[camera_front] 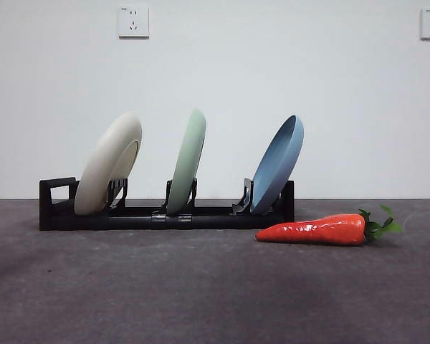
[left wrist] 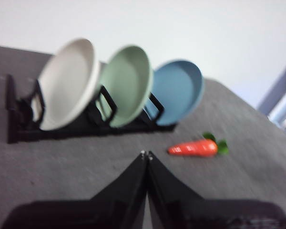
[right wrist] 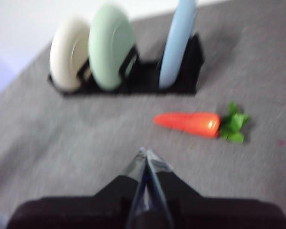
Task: Take the green plate from the plate rack,put the plate on the table,take the carrot from the table,put the carrot in the plate
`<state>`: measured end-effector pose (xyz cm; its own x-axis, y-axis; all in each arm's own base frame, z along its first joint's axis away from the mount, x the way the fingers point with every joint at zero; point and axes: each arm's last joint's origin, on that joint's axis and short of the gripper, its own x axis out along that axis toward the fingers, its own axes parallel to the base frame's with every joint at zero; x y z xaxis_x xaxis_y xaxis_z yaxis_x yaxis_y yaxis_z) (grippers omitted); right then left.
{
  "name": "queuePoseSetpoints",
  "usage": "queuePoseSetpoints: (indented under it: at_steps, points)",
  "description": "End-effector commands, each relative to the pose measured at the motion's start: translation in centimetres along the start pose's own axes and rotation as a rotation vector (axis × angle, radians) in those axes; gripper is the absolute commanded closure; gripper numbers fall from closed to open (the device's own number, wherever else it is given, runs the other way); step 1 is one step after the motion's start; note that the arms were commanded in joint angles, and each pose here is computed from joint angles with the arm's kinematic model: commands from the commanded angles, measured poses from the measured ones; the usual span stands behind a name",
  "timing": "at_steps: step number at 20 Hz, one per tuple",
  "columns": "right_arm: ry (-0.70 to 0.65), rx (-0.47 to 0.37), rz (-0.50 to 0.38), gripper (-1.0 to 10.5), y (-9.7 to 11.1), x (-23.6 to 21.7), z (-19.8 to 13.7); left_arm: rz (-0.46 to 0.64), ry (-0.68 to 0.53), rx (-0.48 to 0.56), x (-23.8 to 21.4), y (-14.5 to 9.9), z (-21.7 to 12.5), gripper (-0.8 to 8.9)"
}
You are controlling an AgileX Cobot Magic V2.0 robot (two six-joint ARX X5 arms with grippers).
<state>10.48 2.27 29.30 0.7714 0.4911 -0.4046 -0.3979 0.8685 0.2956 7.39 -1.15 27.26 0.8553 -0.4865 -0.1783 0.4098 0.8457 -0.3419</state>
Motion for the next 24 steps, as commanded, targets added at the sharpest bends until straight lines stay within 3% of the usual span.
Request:
queuePoseSetpoints:
  at_steps: [1,8,14,15,17,18,19,24]
  points:
    - [0.118,-0.129,0.032,9.6,0.3,-0.1,1.4,-0.043,0.075,0.077,-0.1,-0.5,1.1,8.20]
    - [0.371,-0.173,0.073,9.6,0.4,0.2,2.5,-0.109,0.275,0.116,-0.1,-1.2,3.1,8.20]
    - [0.396,-0.177,0.088,9.3,0.5,0.6,2.4,-0.099,0.351,0.100,0.2,-1.1,3.6,8.07]
    - [0.393,-0.178,0.086,8.6,0.5,0.6,2.4,-0.098,0.354,0.097,0.3,-1.0,3.6,7.32]
    - [0.383,-0.158,0.080,5.1,0.5,0.6,2.5,-0.097,0.353,0.091,0.3,-1.1,3.6,3.53]
    - [0.376,-0.151,0.078,3.4,0.5,0.7,2.6,-0.098,0.351,0.092,0.3,-1.1,3.7,2.39]
    - [0.372,-0.151,0.078,2.8,0.5,0.7,2.6,-0.098,0.349,0.094,0.2,-1.1,3.7,2.42]
    - [0.369,-0.153,0.079,2.9,0.5,0.7,2.7,-0.126,0.257,0.120,0.8,-1.4,5.4,2.49]
